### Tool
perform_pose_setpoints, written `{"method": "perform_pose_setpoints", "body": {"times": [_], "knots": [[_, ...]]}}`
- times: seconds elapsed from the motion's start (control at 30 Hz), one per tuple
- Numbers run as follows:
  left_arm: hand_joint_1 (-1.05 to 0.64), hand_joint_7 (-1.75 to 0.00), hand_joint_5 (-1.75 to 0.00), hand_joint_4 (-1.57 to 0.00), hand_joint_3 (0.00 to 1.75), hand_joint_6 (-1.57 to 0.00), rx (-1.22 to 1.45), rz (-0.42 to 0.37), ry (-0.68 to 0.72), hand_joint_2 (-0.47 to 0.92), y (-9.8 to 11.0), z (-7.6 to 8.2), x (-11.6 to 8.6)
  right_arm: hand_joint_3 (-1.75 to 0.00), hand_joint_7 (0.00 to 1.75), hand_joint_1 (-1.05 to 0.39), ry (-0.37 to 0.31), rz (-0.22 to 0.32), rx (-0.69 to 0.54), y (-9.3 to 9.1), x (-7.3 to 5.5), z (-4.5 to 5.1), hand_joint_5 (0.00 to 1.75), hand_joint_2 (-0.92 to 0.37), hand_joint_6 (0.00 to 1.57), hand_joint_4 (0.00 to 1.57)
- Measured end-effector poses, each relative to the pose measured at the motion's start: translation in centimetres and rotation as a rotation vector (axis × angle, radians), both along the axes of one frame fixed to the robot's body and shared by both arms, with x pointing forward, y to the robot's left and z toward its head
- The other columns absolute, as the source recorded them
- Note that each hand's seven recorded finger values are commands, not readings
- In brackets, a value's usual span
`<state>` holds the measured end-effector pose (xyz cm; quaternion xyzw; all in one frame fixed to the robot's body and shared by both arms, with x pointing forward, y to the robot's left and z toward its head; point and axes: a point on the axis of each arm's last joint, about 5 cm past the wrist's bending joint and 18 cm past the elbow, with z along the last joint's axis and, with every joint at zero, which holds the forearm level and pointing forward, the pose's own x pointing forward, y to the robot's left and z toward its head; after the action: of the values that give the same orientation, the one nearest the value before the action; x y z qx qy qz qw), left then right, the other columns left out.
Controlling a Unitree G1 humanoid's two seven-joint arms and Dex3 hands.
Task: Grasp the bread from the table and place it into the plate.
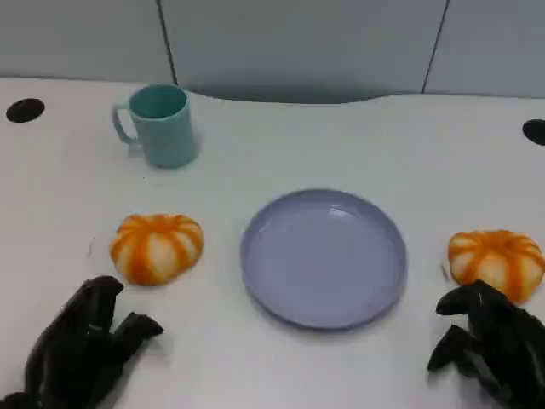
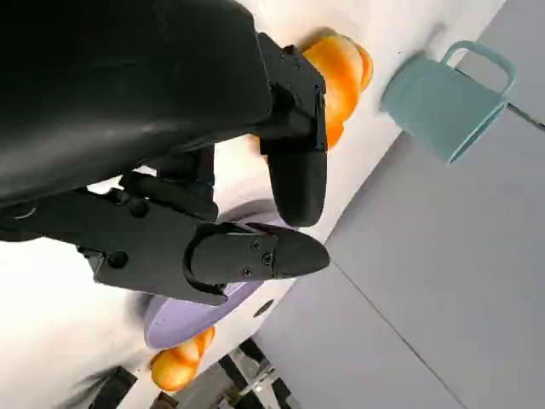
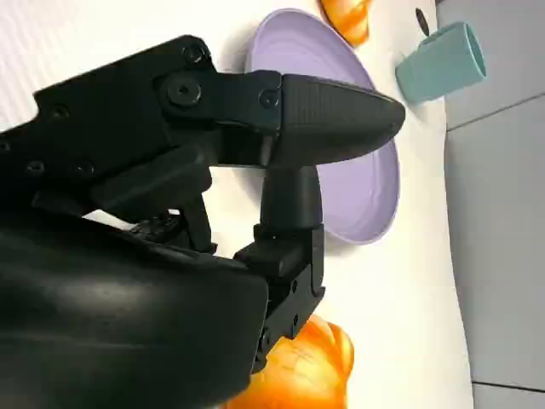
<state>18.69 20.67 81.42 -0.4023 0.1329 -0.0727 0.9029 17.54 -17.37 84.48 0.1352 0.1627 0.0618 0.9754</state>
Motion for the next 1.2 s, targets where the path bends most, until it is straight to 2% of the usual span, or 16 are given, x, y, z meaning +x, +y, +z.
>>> {"method": "perform_pose_setpoints", "body": {"times": [0.7,0.87,0.97,1.07,1.1,1.13,1.2], "knots": [[-0.44,-1.75,-1.75,-0.48,0.36,-0.24,0.000,0.002,-0.003,0.92,0.0,0.0,0.0,-0.63,1.70,-0.33,0.002,-0.003,-0.003,0.0,0.0,0.02,1.75,-0.92,0.40,0.61],[-0.50,-1.71,-1.75,-0.53,0.32,-0.31,0.110,-0.019,-0.102,0.92,0.1,0.5,0.3,-0.63,1.71,-0.33,0.000,-0.001,0.001,0.1,0.0,0.01,1.75,-0.92,0.40,0.61],[-0.59,-1.60,-1.75,-0.51,0.33,-0.38,0.309,-0.027,-0.253,0.92,0.1,1.6,0.8,-0.62,1.71,-0.34,0.000,0.000,0.001,0.3,0.0,0.01,1.75,-0.92,0.40,0.61],[-0.55,-1.46,-1.72,-0.42,0.22,-0.37,0.626,-0.055,-0.417,0.92,0.1,3.4,1.4,-0.62,1.71,-0.34,0.000,-0.001,-0.015,0.5,0.2,0.07,1.75,-0.92,0.40,0.60],[-0.54,-1.30,-1.64,-0.39,0.16,-0.40,0.737,-0.068,-0.480,0.92,0.2,4.1,1.7,-0.63,1.71,-0.33,0.001,-0.002,-0.018,0.6,0.2,0.09,1.75,-0.92,0.39,0.60],[-0.55,-1.07,-1.48,-0.36,0.12,-0.43,0.854,-0.084,-0.552,0.92,0.2,5.0,2.1,-0.63,1.71,-0.33,0.000,-0.001,-0.020,0.7,0.2,0.11,1.75,-0.92,0.39,0.61],[-0.55,-0.93,-1.39,-0.35,0.09,-0.46,1.078,-0.113,-0.674,0.92,0.4,6.7,3.2,-0.64,1.72,-0.33,-0.006,0.007,-0.019,0.8,0.3,0.11,1.75,-0.92,0.39,0.61]]}}
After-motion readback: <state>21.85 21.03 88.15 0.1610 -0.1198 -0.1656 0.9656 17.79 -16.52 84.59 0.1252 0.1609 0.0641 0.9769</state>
